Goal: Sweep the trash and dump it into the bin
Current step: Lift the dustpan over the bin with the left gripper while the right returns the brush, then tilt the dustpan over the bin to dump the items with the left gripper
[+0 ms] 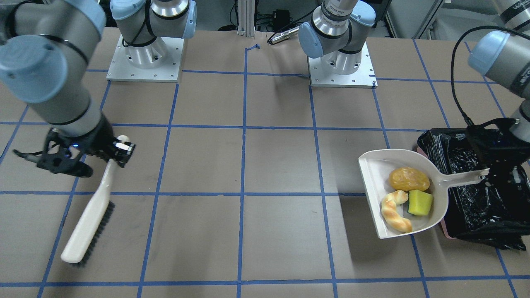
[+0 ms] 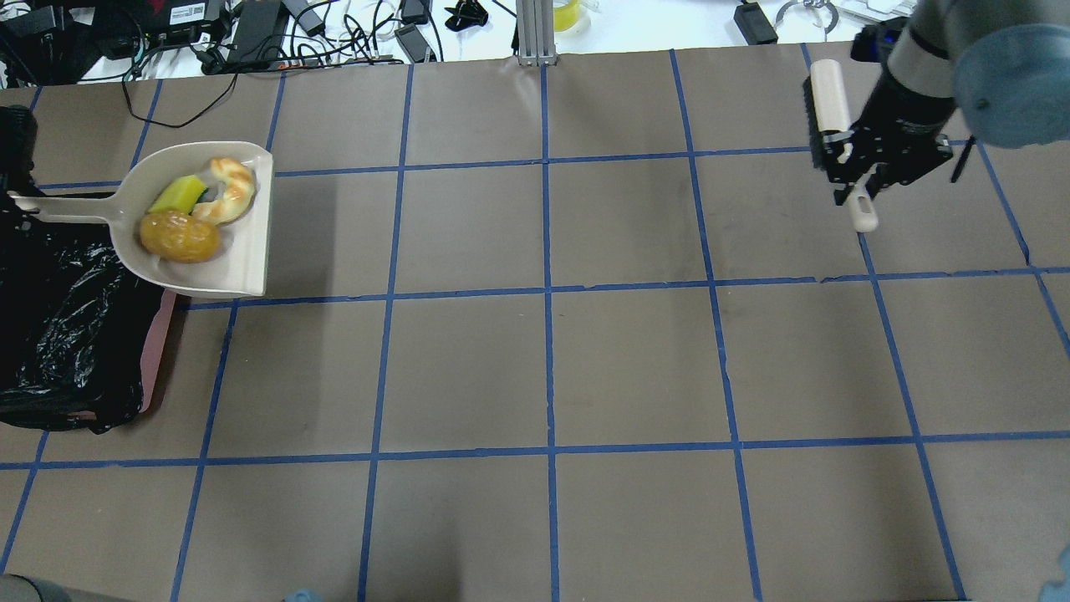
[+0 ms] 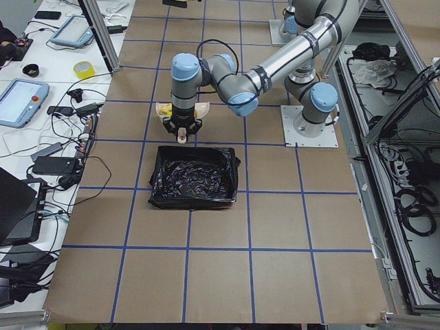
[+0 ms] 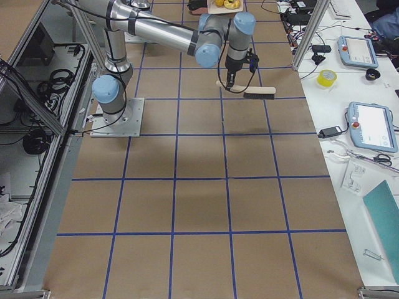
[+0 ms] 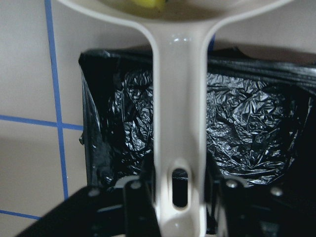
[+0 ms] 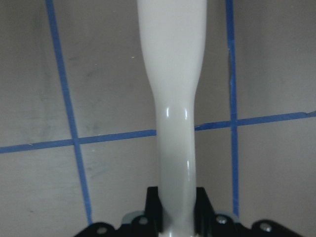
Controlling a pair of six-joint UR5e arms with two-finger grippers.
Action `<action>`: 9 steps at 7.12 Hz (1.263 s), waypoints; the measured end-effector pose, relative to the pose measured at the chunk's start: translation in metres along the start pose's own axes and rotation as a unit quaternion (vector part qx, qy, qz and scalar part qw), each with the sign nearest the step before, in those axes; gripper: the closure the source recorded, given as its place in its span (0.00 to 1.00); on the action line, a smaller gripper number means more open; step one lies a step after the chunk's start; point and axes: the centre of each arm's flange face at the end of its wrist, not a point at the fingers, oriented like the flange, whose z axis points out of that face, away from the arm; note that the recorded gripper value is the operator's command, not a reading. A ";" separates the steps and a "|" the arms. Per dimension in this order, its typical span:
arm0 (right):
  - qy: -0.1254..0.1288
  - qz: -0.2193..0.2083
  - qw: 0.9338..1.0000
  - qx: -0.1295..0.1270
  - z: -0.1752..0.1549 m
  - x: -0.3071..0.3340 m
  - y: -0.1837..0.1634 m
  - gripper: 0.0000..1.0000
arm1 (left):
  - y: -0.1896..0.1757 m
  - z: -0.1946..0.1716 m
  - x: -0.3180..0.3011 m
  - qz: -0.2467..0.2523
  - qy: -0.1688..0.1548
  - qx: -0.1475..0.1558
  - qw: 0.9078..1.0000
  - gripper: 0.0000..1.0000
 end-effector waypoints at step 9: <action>-0.006 0.001 1.000 0.006 0.120 0.051 -0.016 1.00 | 0.154 -0.007 0.030 -0.080 0.041 -0.134 0.987 0.96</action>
